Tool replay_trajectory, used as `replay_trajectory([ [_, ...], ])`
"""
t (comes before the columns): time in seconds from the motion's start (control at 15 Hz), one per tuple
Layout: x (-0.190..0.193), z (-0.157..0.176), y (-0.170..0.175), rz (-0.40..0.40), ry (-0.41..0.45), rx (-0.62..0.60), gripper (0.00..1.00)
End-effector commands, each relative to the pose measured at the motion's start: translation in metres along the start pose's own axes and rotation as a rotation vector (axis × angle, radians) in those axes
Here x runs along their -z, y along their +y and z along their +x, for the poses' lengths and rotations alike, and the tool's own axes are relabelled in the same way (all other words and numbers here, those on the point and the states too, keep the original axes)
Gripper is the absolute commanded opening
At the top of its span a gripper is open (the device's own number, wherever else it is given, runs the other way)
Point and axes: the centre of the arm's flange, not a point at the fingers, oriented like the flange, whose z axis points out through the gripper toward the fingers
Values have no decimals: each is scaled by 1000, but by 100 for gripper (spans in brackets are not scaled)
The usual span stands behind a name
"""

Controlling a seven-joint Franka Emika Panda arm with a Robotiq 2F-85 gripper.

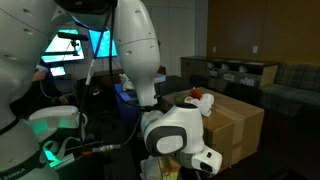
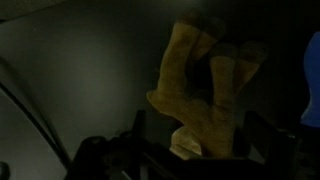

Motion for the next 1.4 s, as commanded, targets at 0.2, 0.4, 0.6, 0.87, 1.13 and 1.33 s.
replay_trajectory([
  [0.2, 38, -21, -52, 20, 70, 56, 100],
  [0.4, 46, -34, -76, 37, 70, 89, 100],
  [0.6, 51, -51, -106, 67, 55, 112, 100],
  [0.87, 57, -77, -150, 107, 32, 139, 100],
  [1.13, 61, -101, -194, 163, 5, 155, 100],
  [1.33, 58, -116, -215, 176, -9, 164, 100],
])
